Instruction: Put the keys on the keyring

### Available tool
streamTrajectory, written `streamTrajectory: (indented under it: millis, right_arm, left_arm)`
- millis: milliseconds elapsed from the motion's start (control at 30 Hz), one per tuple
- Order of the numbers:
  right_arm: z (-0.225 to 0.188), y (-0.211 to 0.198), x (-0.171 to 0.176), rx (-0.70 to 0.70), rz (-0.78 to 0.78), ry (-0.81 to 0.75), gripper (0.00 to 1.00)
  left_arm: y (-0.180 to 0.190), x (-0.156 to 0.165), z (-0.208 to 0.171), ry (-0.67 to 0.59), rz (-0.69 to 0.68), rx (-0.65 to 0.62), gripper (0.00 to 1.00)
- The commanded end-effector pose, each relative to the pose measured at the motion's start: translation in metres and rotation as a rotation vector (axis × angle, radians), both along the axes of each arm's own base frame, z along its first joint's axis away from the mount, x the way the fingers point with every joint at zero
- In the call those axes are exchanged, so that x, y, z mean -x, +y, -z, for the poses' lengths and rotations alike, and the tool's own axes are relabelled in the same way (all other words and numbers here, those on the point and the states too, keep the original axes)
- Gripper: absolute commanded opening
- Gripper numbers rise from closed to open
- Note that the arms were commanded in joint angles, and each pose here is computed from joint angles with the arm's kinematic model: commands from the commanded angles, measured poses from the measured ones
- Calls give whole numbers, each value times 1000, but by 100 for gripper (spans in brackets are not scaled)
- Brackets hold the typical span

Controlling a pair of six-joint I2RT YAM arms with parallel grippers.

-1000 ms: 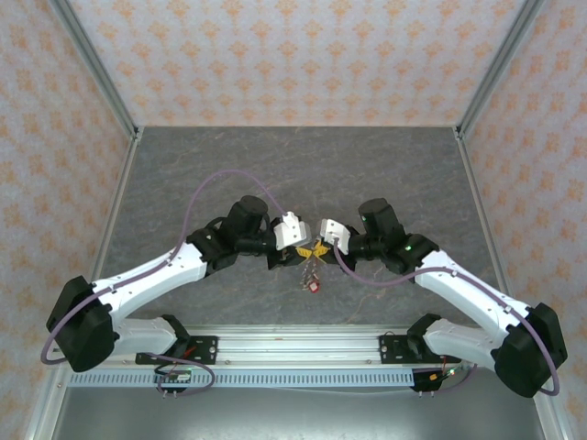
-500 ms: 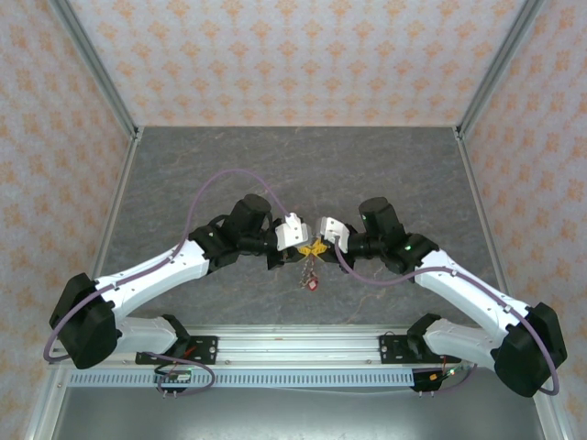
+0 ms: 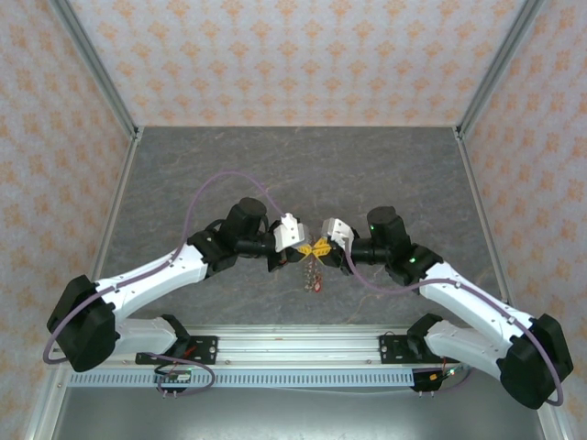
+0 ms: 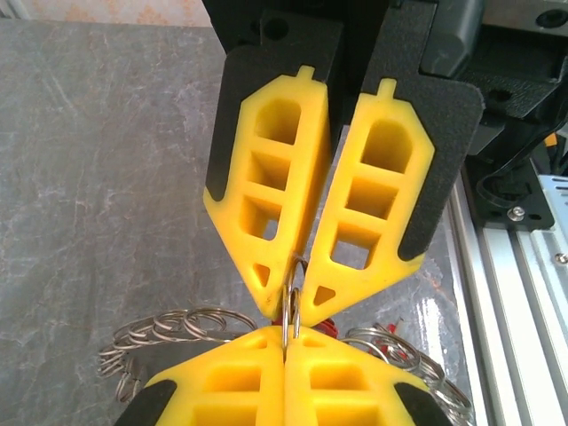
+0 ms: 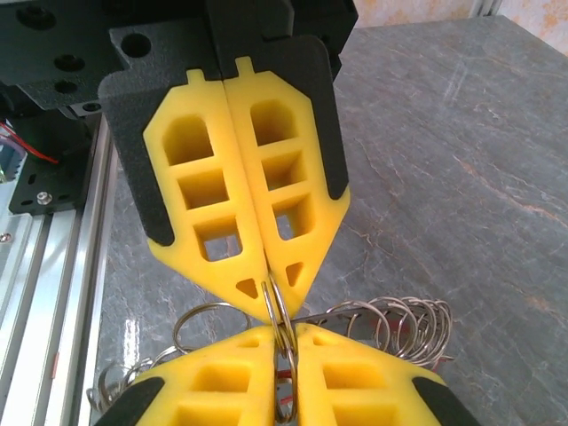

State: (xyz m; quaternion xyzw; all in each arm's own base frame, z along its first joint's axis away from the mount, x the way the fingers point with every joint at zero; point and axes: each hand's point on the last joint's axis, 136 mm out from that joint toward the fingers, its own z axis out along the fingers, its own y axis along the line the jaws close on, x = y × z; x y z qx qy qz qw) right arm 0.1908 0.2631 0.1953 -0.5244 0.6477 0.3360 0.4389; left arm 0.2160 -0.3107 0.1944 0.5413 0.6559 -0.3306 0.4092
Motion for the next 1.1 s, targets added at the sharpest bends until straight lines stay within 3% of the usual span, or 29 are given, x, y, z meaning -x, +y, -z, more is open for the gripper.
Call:
streamTrajectory:
  millis: [0, 333, 400, 500, 667, 933, 1067]
  right_arm:
    - [-25, 7, -6, -114, -5, -43, 12]
    - [-31, 7, -11, -189, -10, -17, 4]
    - [-33, 7, -11, -180, -11, -19, 2]
    - [-31, 6, -10, -109, -29, -20, 0]
    - [-30, 2, -8, -16, -55, -36, 0]
    - [-27, -2, -7, 65, -82, -51, 0]
    - [-29, -2, -7, 78, -92, -55, 0]
  left_arm:
    - [-7, 7, -38, -37, 54, 159, 0]
    - [-2, 8, -51, -28, 51, 262, 0]
    - [1, 4, -47, -30, 20, 233, 0]
    - [6, 1, -34, -27, -7, 139, 21]
    - [12, -1, -17, -64, -23, -10, 29]
    - [4, -4, -16, -90, -10, -57, 30]
    - [0, -4, -16, -85, 4, -65, 26]
